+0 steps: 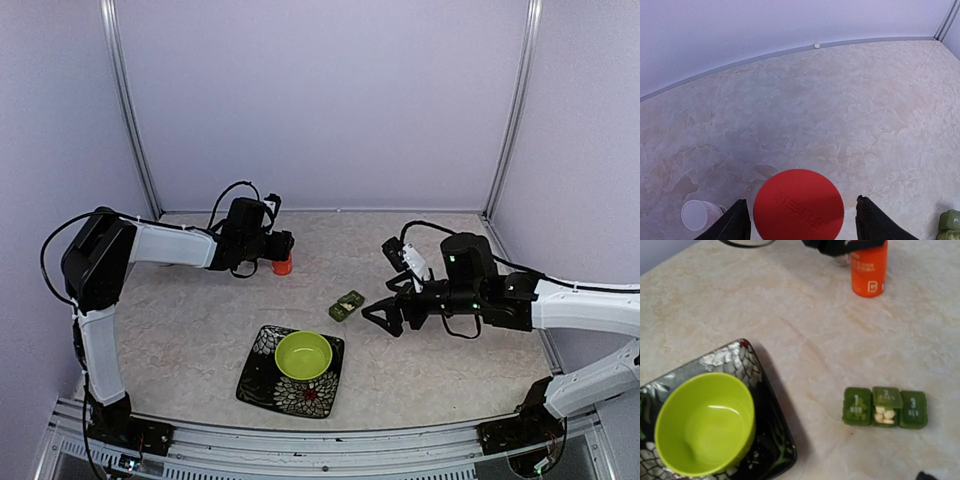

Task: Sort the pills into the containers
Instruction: Place the pill bottle at the center of the board, then adjust the pill container at the center of the board.

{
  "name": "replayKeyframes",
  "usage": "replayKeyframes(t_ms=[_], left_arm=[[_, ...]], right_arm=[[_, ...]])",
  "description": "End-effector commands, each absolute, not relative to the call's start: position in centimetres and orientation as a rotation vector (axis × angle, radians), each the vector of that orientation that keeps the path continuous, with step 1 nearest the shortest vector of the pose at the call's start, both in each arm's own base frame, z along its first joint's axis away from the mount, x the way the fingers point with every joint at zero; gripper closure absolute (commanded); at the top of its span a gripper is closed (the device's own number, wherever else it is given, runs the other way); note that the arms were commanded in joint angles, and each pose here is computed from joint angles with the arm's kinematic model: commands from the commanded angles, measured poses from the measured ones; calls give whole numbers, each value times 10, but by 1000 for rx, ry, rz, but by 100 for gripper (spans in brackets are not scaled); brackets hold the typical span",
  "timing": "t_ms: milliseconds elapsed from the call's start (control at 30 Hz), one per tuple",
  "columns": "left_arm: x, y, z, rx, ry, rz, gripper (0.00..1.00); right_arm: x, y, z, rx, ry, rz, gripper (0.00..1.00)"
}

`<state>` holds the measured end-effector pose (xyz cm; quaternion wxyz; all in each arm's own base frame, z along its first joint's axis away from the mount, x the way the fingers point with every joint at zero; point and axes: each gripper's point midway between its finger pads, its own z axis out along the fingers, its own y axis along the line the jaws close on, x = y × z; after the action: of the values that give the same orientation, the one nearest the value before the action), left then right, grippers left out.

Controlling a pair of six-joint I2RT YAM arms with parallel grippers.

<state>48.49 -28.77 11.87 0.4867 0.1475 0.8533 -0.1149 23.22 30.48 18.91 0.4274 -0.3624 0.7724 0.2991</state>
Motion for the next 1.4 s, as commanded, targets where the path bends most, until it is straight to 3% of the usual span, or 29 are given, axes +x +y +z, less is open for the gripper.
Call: replayKeyframes(t_ms=[0, 300, 333, 367, 767, 1367], left_arm=[[492, -291, 159, 329, 1991, -319, 26], [481, -288, 179, 285, 1977, -366, 14], [479, -288, 182, 282, 1974, -370, 4], [478, -288, 184, 280, 1975, -373, 2], [451, -297, 192, 279, 1997, -394, 1], [441, -299, 195, 288, 1993, -388, 1]], right_arm=[[250, 297, 179, -856, 1982, 661, 0], [283, 282, 120, -824, 2152, 380, 0], [286, 279, 110, -812, 2177, 348, 0], [289, 279, 105, -803, 2190, 329, 0], [316, 302, 48, -836, 2267, 261, 0], [364, 332, 24, -741, 2276, 187, 0]])
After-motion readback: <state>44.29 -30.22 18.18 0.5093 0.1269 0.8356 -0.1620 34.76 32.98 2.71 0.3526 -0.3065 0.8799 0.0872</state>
